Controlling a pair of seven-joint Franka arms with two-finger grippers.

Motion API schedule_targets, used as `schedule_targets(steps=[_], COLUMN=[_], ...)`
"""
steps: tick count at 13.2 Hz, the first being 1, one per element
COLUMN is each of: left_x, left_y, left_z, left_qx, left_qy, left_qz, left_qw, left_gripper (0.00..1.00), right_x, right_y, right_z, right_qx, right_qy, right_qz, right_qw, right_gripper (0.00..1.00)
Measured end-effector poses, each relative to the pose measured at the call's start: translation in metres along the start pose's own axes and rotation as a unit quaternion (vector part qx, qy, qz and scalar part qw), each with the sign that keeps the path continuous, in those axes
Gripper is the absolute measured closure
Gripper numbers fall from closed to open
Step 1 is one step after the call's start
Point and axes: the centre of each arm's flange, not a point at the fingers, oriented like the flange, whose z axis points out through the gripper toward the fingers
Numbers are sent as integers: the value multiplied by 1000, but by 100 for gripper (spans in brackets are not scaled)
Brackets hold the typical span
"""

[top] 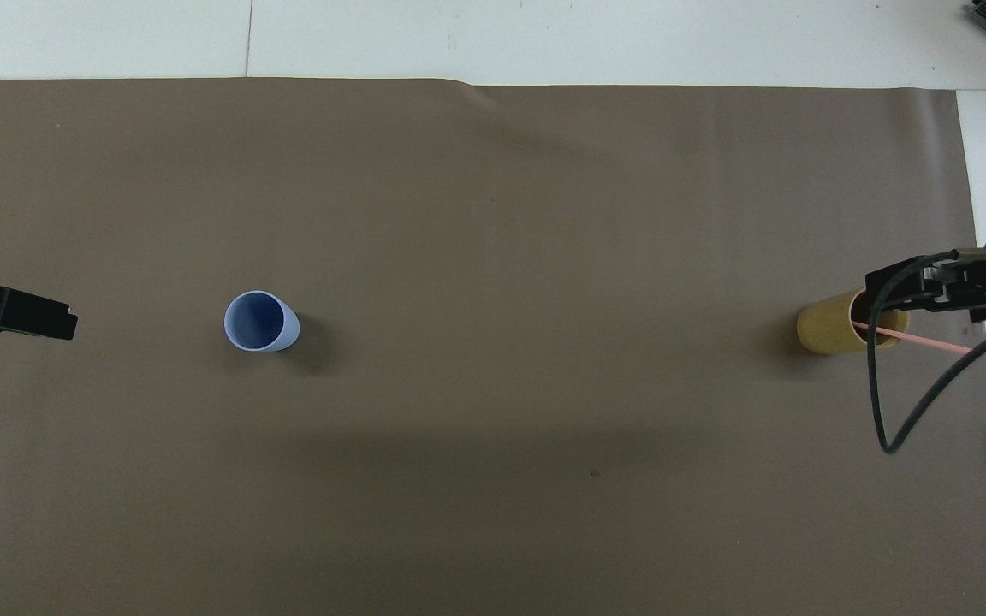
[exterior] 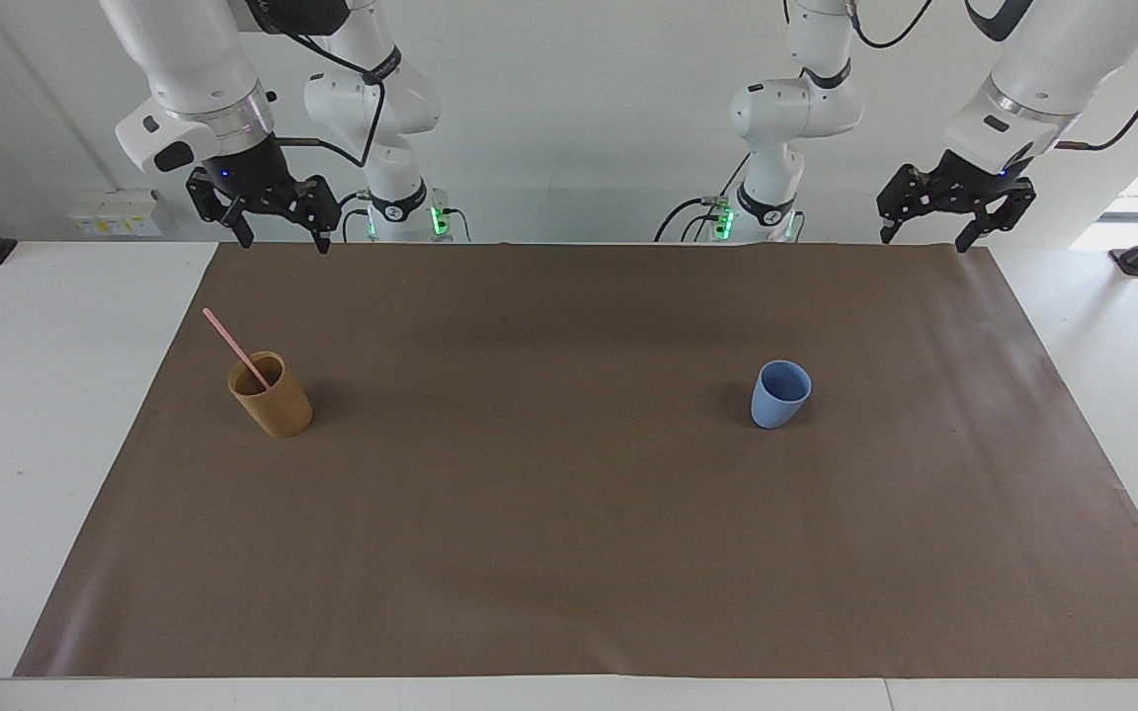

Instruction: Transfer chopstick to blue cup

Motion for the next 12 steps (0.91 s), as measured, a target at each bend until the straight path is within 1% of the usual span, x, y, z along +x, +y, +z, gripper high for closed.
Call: schedule_targets(steps=[8, 11, 12], left_x=[0, 2, 5], left_y=[0, 1, 1], left_z=[0, 4, 14], left_qx=[0, -13, -16], left_qy=[0, 7, 6], left_qz=[0, -1, -1], left_qw=[1000, 1000, 1000], left_gripper=[0, 0, 0], right_x=[0, 0, 0], right_y=[0, 1, 3], right_z=[0, 0, 0], right_qx=[0, 0, 0], right_qy=[0, 0, 0], right_qz=[0, 1, 3], right_qw=[1000, 1000, 1000], right_gripper=[0, 0, 0])
